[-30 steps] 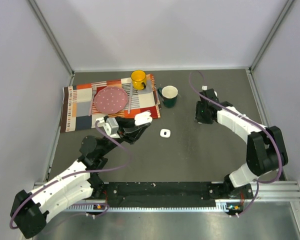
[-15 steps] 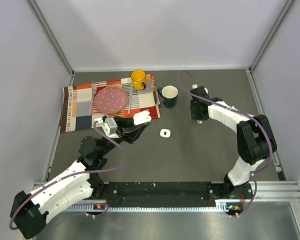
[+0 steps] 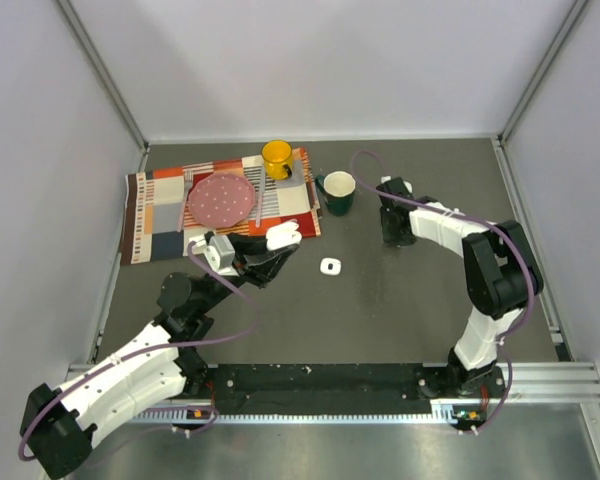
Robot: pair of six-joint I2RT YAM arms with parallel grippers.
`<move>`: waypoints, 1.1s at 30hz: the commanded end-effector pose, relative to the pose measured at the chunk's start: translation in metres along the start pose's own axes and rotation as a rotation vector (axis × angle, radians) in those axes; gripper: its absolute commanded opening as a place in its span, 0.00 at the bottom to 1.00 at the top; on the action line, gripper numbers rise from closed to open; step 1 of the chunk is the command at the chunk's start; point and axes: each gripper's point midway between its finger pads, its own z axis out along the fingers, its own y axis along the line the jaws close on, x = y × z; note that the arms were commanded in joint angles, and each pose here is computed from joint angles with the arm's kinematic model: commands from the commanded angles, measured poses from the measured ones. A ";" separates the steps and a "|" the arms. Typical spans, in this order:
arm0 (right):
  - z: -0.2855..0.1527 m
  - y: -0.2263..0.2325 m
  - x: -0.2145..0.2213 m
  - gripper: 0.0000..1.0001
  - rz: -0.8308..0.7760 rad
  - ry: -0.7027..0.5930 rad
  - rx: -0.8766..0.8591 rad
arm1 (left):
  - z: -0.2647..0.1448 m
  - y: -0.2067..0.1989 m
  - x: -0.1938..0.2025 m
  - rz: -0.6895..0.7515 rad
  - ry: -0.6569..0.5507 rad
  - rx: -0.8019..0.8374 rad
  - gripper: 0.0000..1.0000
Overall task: Insert the wireless bluetooth earbuds into the charging case
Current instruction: Pick up the earbud from the center of the board.
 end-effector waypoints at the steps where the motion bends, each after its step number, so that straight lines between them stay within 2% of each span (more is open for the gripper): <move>1: 0.001 0.002 -0.021 0.35 -0.017 -0.054 0.027 | 0.002 0.000 -0.016 0.024 -0.051 -0.003 0.00; 16: 0.012 -0.005 -0.022 0.36 -0.036 -0.048 0.085 | 0.003 0.001 -0.015 0.018 -0.047 -0.003 0.00; 24: 0.014 -0.011 -0.025 0.31 -0.041 -0.057 0.125 | 0.003 0.001 -0.015 0.013 -0.046 -0.005 0.00; 33: 0.014 -0.017 -0.027 0.29 -0.043 -0.065 0.158 | 0.003 0.001 -0.014 0.009 -0.045 -0.003 0.00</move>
